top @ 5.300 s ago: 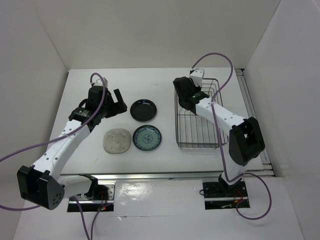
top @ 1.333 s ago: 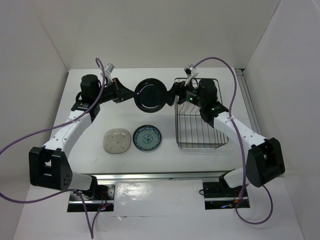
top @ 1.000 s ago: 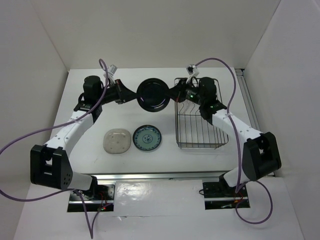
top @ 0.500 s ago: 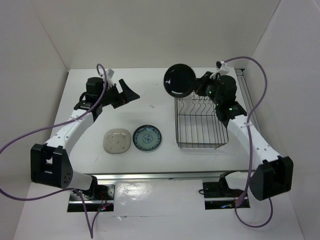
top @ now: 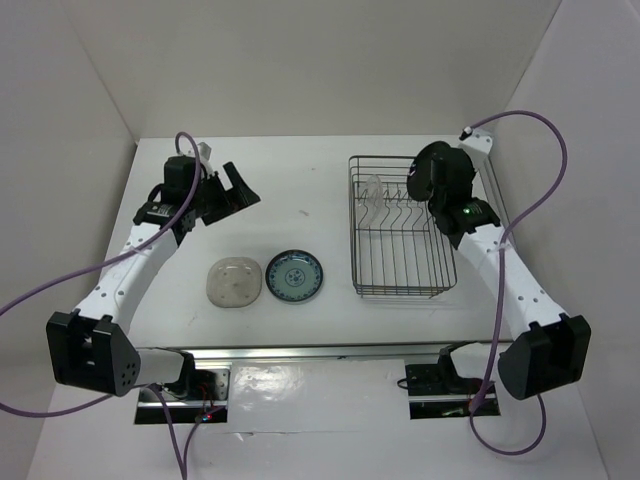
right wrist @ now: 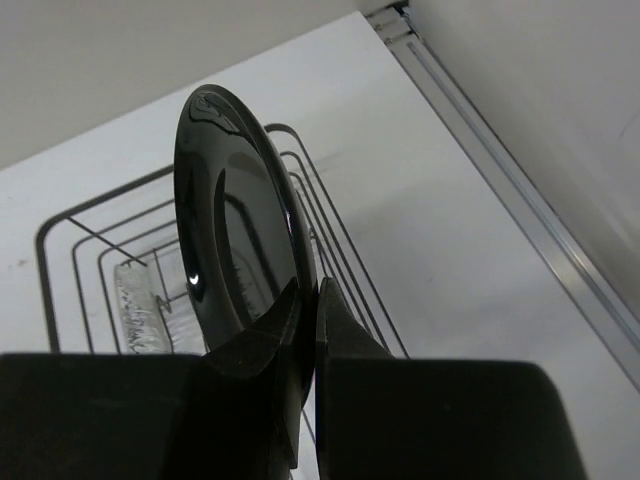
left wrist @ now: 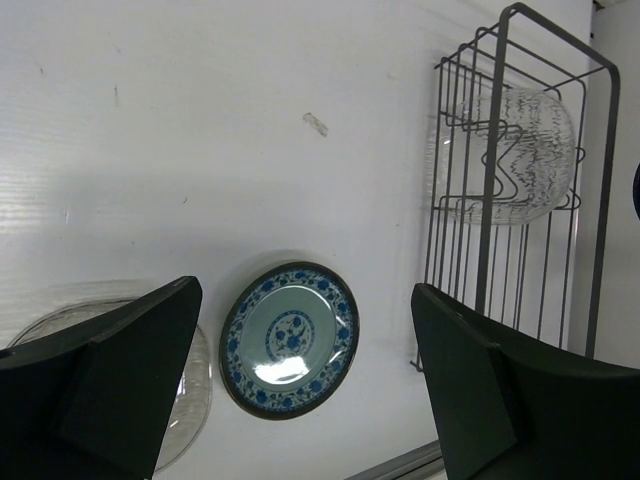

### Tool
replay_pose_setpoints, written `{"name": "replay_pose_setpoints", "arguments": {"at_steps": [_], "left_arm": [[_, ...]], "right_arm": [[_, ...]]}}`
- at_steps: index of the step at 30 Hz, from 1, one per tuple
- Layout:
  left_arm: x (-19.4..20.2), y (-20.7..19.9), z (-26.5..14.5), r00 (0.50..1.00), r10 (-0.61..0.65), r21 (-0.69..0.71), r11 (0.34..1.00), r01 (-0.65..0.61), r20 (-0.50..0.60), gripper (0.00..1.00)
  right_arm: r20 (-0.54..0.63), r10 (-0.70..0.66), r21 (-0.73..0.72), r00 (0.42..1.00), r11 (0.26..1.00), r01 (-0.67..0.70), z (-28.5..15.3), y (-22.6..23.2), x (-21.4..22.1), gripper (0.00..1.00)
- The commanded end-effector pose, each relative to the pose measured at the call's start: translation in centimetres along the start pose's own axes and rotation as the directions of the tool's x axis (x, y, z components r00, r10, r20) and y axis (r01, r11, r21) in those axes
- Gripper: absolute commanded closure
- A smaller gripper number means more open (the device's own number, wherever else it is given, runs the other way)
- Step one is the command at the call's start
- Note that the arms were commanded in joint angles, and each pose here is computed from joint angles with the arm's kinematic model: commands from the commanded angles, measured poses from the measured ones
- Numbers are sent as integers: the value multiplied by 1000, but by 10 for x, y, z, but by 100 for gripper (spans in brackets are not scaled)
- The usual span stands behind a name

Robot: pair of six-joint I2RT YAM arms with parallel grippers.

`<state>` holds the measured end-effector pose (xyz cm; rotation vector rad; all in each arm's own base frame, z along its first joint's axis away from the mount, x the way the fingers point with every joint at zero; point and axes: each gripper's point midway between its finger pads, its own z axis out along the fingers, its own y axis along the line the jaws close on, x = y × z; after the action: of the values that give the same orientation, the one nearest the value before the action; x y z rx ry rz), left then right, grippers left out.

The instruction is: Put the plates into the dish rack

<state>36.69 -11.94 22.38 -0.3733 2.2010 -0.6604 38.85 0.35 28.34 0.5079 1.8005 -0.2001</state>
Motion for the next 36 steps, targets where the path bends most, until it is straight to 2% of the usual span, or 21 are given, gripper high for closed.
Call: {"name": "replay_pose_setpoints", "arguments": {"at_steps": [1, 5, 13, 36], "left_arm": [[-13, 0, -11, 999, 22, -29, 999, -21, 39, 0], [-17, 6, -17, 999, 15, -60, 998, -12, 52, 0], [-21, 8, -27, 997, 17, -65, 998, -13, 71, 0], [-15, 16, -27, 999, 11, -51, 999, -9, 34, 0]], "right_arm": [[51, 12, 59, 999, 998, -15, -3, -6, -20, 100], [-9, -13, 12, 1000, 1000, 14, 8, 11, 1, 100], [-32, -58, -77, 998, 996, 55, 13, 47, 17, 100], [-72, -149, -88, 986, 986, 142, 34, 78, 48, 100]]}}
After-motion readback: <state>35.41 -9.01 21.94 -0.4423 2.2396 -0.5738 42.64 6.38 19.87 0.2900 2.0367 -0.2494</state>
